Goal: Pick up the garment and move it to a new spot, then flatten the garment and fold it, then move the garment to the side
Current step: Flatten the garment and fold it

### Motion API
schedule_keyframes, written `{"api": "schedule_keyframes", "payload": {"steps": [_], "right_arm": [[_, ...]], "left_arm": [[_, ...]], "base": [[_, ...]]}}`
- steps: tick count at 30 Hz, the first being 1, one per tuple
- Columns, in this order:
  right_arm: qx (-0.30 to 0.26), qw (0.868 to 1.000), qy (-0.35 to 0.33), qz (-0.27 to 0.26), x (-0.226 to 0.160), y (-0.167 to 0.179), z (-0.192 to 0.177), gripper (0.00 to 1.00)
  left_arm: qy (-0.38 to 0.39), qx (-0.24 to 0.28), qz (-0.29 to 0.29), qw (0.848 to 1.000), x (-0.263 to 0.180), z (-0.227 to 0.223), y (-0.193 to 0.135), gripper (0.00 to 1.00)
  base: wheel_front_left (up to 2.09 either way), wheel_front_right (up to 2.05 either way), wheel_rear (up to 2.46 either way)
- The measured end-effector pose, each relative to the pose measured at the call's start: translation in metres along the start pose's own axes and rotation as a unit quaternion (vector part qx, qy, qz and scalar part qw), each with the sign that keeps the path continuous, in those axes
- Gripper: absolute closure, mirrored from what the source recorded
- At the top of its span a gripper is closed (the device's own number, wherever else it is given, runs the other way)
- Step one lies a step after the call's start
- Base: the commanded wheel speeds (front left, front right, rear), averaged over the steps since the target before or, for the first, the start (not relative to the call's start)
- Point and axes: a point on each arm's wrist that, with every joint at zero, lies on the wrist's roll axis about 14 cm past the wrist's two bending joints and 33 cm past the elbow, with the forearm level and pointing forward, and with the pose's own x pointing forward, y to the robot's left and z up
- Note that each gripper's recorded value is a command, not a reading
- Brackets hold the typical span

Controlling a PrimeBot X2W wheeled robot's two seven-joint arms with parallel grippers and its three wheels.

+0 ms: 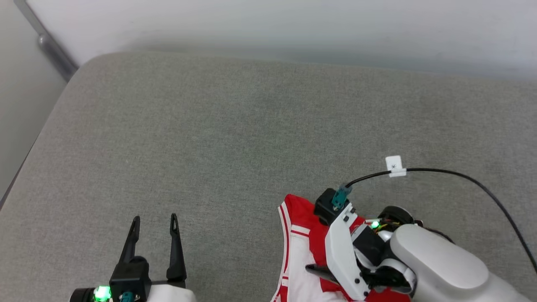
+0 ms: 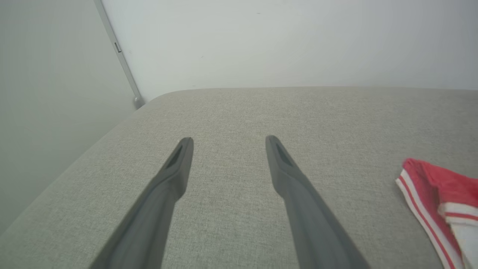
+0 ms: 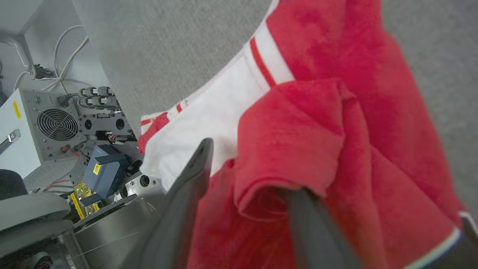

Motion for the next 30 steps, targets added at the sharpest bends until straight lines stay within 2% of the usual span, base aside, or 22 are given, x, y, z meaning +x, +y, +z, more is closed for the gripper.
{"api": "schedule_keyframes", "payload": {"steps": [5,9,12,14,16,18,20,23,25,29,30], "right_arm": [[-0.013,0.993,-0.117,-0.013,-0.036,-0.004,0.039,0.00],[-0.030,0.972,-0.223,-0.068,-0.082,-0.028,0.065,0.00],[-0.029,0.940,-0.318,-0.122,-0.125,-0.051,0.085,0.00],[-0.027,0.910,-0.380,-0.164,-0.154,-0.068,0.092,0.00],[-0.026,0.874,-0.436,-0.212,-0.181,-0.085,0.092,0.00],[-0.019,0.843,-0.474,-0.253,-0.202,-0.098,0.084,0.00],[-0.010,0.820,-0.501,-0.278,-0.212,-0.102,0.074,0.00],[-0.025,0.778,-0.535,-0.328,-0.234,-0.106,0.059,0.00],[-0.010,0.755,-0.555,-0.350,-0.241,-0.108,0.045,0.00],[0.008,0.726,-0.571,-0.384,-0.245,-0.107,0.019,0.00],[0.015,0.722,-0.570,-0.391,-0.245,-0.107,0.013,0.00]], "left_arm": [[0.000,-0.003,0.000,1.000,-0.009,0.000,0.002,0.00],[-0.007,-0.007,-0.012,1.000,-0.013,0.004,-0.003,0.00],[-0.012,-0.008,-0.022,1.000,-0.014,0.006,-0.008,0.00],[-0.016,-0.007,-0.026,1.000,-0.014,0.009,-0.011,0.00],[-0.020,-0.007,-0.030,0.999,-0.014,0.011,-0.013,0.00],[-0.020,-0.008,-0.033,0.999,-0.015,0.011,-0.014,0.00],[-0.022,-0.007,-0.037,0.999,-0.015,0.011,-0.015,0.00],[-0.020,-0.003,-0.044,0.999,-0.017,0.010,-0.017,0.00],[-0.021,-0.003,-0.048,0.999,-0.016,0.011,-0.019,0.00],[-0.021,-0.003,-0.056,0.998,-0.014,0.010,-0.023,0.00],[-0.020,-0.003,-0.058,0.998,-0.014,0.010,-0.023,0.00]], "base": [[0.00,0.00,0.00],[0.00,0.00,0.00],[0.00,0.00,0.00],[0.00,0.00,0.00],[0.00,0.00,0.00],[0.00,0.00,0.00],[0.00,0.00,0.00],[0.00,0.00,0.00],[0.00,0.00,0.00],[0.00,0.00,0.00],[0.00,0.00,0.00]]}}
